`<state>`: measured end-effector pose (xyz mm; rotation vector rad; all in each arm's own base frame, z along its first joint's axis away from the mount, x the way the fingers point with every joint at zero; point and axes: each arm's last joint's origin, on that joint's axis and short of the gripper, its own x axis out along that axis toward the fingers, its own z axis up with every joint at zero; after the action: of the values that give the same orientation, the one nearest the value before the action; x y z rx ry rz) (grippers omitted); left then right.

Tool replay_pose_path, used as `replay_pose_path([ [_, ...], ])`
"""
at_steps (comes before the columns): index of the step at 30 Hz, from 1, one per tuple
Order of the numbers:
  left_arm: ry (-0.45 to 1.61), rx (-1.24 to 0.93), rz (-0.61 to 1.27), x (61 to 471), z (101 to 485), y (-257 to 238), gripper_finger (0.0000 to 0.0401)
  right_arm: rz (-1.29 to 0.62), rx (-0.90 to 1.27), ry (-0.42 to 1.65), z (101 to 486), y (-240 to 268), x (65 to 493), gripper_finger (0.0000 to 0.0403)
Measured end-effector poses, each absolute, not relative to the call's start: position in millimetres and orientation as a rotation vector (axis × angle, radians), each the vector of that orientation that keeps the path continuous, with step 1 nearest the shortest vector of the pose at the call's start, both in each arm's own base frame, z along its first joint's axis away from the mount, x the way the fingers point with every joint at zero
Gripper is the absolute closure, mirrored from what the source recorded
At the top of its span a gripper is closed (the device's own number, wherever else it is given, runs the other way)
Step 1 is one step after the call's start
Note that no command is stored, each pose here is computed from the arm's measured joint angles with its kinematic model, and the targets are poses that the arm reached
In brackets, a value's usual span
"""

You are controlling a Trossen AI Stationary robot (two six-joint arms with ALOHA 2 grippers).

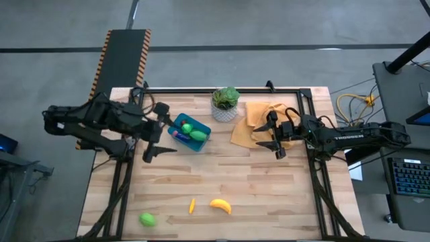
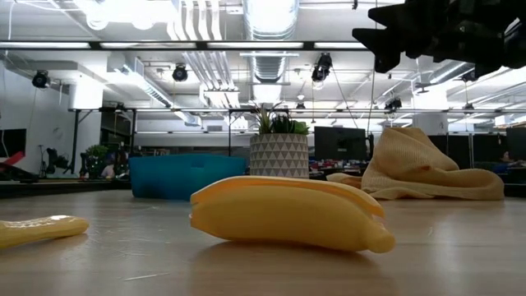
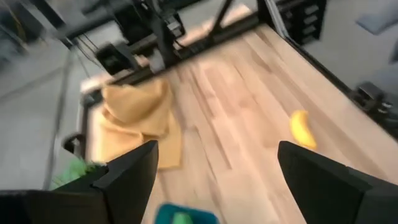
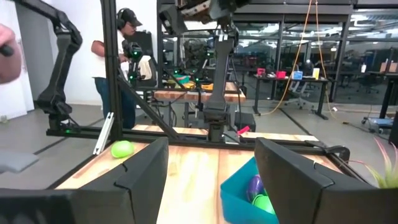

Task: Pick and placing Produce into tupperware
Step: Put the green melon into the blue bin

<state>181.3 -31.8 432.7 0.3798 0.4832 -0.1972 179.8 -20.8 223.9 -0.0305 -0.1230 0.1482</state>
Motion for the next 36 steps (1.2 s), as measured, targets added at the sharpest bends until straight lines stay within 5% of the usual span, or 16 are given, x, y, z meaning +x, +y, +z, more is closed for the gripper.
replay_pose_path([
  [10,0.756,0.508,-0.201,205.9,442.2,-73.6,0.0086,0.079,-0.100,-0.134,224.6,-22.6,180.0,0.0170],
  [36,1.264,0.136,-0.135,213.7,384.3,-131.6,0.0086,0.036,-0.106,-0.136,225.0,-23.9,180.0,0.0172],
])
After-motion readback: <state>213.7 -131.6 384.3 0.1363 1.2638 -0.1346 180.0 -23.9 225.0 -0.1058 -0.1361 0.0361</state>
